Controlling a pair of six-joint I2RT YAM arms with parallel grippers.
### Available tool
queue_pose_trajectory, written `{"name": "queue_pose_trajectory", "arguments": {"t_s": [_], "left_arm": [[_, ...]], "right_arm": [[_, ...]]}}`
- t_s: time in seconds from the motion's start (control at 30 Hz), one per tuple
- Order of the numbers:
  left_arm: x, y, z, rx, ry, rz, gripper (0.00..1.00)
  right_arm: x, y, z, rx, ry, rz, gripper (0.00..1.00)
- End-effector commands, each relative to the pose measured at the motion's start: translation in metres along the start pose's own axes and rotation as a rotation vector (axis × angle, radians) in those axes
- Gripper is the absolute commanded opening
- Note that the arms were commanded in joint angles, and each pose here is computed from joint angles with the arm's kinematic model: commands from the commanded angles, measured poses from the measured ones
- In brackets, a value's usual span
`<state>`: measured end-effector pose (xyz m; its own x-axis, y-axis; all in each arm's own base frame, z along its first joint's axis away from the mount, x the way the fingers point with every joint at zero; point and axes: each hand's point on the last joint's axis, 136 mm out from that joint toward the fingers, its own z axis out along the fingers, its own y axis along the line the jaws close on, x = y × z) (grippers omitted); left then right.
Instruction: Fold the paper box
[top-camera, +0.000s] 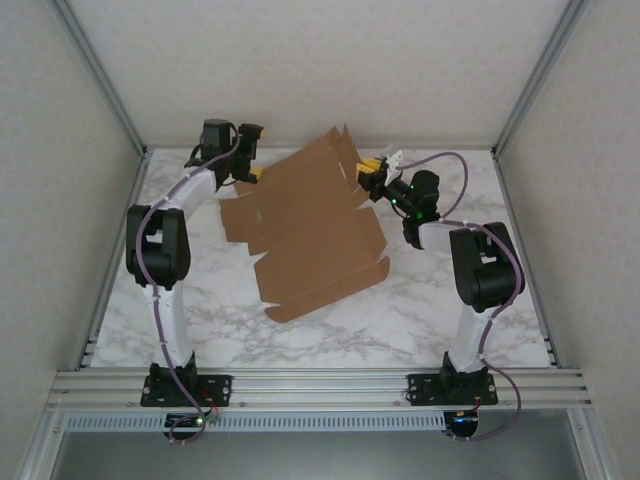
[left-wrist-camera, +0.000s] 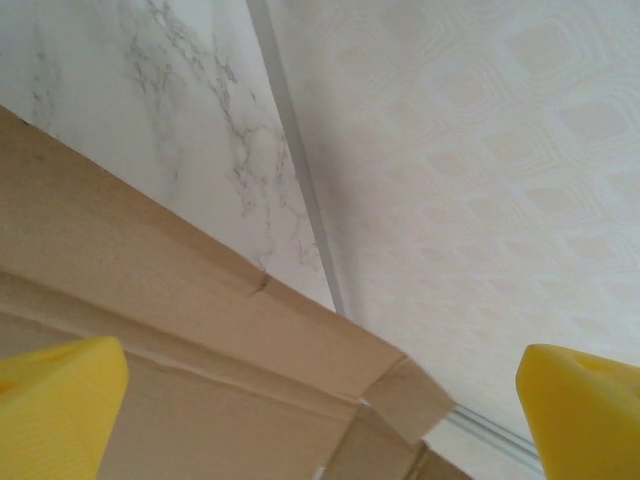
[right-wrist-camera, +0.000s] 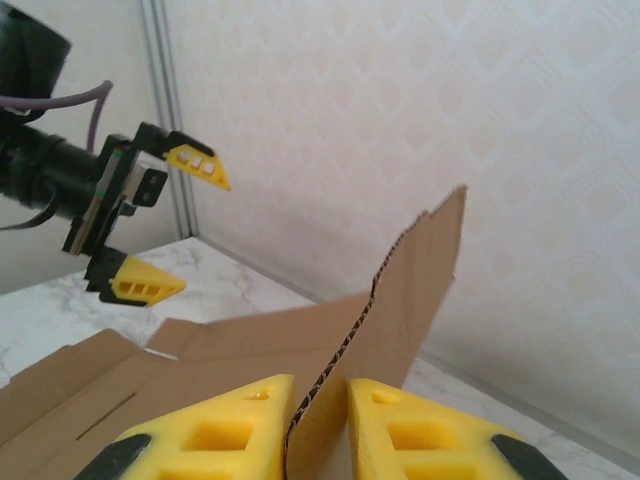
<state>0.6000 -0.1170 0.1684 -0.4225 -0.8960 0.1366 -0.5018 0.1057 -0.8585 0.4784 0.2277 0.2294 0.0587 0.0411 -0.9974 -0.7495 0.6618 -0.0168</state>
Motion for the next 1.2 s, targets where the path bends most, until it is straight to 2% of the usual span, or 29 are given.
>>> {"name": "queue_pose_trajectory", "arguments": {"t_s": [0.0,0.17,0.37,0.5,0.6,0.7,0.8,0.9,0.93,1.0,1.03,1.07,1.1,1.17], "left_arm": [[-0.001,0.009,0.010,-0.031,0.051,-0.098,0.99],[0.006,0.021,0.019,-0.084,0.112,-0.126,1.00],[0.004,0.026,0.014,-0.117,0.110,-0.083,1.00],[0.005,0.028,0.020,-0.094,0.197,-0.102,0.99],[0.010,0.025,0.025,-0.086,0.260,-0.069,1.00],[0.007,0.024,0.020,-0.132,0.243,-0.003,1.00],[0.005,0.019,0.007,-0.150,0.199,0.037,1.00],[-0.001,0.024,-0.005,-0.186,0.137,0.081,1.00],[-0.004,0.029,-0.008,-0.206,0.122,0.097,1.00],[-0.006,0.039,-0.012,-0.243,0.102,0.132,1.00],[-0.008,0.045,-0.014,-0.259,0.093,0.145,1.00],[-0.008,0.050,-0.015,-0.272,0.087,0.157,1.00],[-0.008,0.056,-0.017,-0.285,0.080,0.169,1.00],[-0.008,0.067,-0.020,-0.308,0.071,0.192,1.00]], "right_arm": [[-0.026,0.016,-0.004,-0.032,-0.063,-0.135,0.21],[-0.032,0.026,-0.004,-0.020,-0.060,-0.244,0.21],[-0.034,0.038,-0.005,-0.070,-0.044,-0.296,0.21],[-0.044,0.047,-0.007,-0.097,-0.065,-0.331,0.22],[-0.050,0.062,-0.008,-0.117,-0.068,-0.426,0.23],[-0.048,0.068,-0.003,-0.127,0.000,-0.457,0.27],[-0.032,0.051,0.007,-0.082,0.115,-0.375,0.27],[-0.008,0.029,0.008,0.014,0.218,-0.236,0.33],[-0.001,0.024,0.006,0.037,0.243,-0.166,0.41],[0.010,0.011,0.005,0.062,0.322,-0.009,0.71],[0.020,0.000,0.006,0.081,0.399,0.076,0.74],[0.026,-0.010,0.006,0.104,0.470,0.149,0.72],[0.038,-0.019,0.006,0.094,0.570,0.250,0.68],[0.055,-0.033,0.008,0.106,0.671,0.370,0.58]]}}
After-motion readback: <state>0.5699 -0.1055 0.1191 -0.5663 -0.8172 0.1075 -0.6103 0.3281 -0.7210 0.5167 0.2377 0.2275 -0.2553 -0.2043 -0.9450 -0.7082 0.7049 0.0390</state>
